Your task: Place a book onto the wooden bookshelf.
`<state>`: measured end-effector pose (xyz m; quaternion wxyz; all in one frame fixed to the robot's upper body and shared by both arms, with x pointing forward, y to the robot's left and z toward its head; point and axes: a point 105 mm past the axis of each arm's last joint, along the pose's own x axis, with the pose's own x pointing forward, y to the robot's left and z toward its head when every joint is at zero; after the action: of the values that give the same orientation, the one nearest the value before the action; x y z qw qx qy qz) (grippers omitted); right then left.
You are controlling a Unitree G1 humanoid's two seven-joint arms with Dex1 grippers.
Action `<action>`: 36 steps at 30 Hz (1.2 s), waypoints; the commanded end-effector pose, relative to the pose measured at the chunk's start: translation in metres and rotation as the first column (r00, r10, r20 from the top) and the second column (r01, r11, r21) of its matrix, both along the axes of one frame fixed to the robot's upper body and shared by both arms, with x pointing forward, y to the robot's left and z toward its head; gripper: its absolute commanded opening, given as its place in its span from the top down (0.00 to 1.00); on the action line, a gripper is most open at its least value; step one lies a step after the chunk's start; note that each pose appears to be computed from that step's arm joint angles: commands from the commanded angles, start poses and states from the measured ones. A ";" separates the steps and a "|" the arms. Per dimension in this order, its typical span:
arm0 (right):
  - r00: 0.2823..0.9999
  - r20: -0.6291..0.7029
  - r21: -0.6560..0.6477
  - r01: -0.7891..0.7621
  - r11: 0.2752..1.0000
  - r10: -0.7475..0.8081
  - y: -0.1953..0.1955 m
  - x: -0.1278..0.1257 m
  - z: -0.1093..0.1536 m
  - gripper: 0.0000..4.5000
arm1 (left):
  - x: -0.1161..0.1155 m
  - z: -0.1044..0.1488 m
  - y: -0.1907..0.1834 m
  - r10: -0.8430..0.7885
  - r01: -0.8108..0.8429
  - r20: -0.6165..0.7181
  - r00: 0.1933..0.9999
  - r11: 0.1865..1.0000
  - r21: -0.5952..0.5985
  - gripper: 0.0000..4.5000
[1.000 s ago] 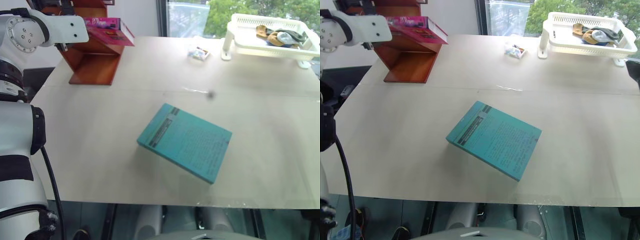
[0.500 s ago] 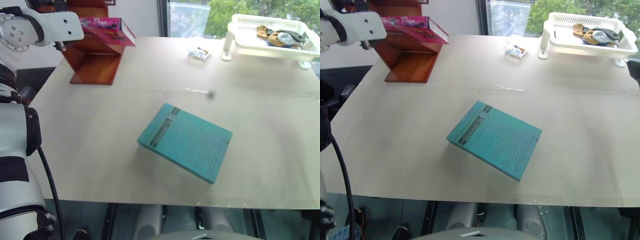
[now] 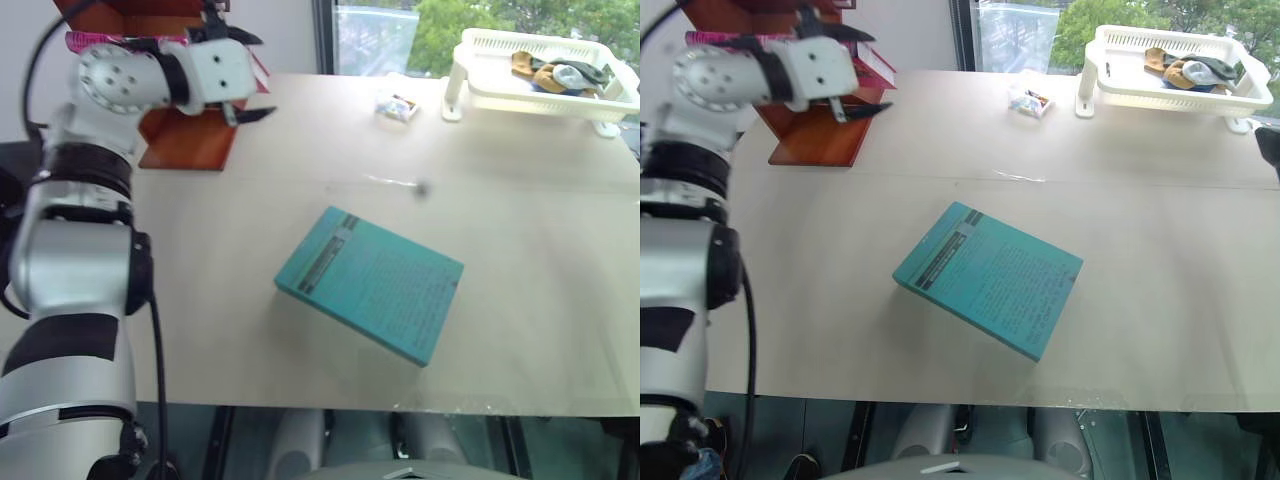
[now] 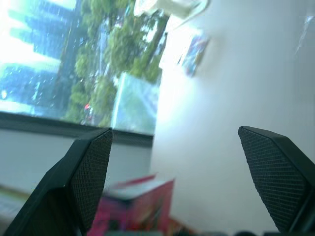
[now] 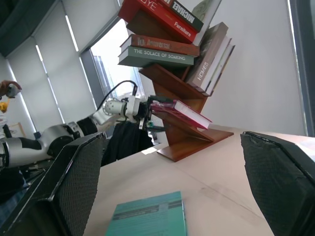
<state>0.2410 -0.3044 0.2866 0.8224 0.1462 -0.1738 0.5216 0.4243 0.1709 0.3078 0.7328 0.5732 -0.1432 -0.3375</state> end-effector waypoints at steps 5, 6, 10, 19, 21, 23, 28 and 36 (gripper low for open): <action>0.997 0.075 -0.032 0.031 0.999 -0.029 -0.003 -0.016 0.018 0.00 | 0.012 0.017 -0.036 -0.002 0.036 0.080 0.997 0.902 -0.429 0.01; 0.997 0.075 -0.032 0.033 0.999 -0.031 -0.003 -0.017 0.018 0.00 | 0.015 0.012 -0.039 0.011 0.025 0.071 0.997 0.876 -0.481 0.01; 0.997 0.072 -0.033 0.037 0.999 -0.034 -0.003 -0.017 0.018 0.00 | 0.028 0.003 -0.040 0.101 -0.052 0.045 0.994 0.785 -0.618 0.01; 0.998 0.064 -0.058 0.032 0.998 -0.029 0.003 -0.016 0.016 0.00 | 0.045 0.017 -0.009 0.422 -0.213 0.053 0.905 0.559 -0.801 0.01; 0.998 0.065 -0.074 0.029 0.997 -0.025 0.005 -0.017 0.017 0.00 | 0.047 0.017 0.006 0.478 -0.259 0.015 0.878 0.500 -0.827 0.01; 0.997 0.069 -0.080 0.032 0.996 -0.027 0.005 -0.019 0.019 0.00 | 0.047 0.018 0.018 0.517 -0.281 -0.004 0.856 0.459 -0.843 0.01; 0.997 0.072 -0.085 0.044 0.995 -0.037 0.003 -0.020 0.021 0.00 | 0.046 0.018 0.021 0.527 -0.277 0.004 0.850 0.454 -0.847 0.01; 0.998 0.055 -0.081 0.047 0.996 -0.042 0.004 -0.016 0.017 0.00 | 0.029 0.036 -0.016 0.254 -0.056 0.102 0.962 0.549 -0.834 0.01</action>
<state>0.2311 -0.3008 0.2930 0.8358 0.1164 -0.1625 0.5114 0.4701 0.1680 0.3138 0.9472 0.2077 -0.2371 -0.0581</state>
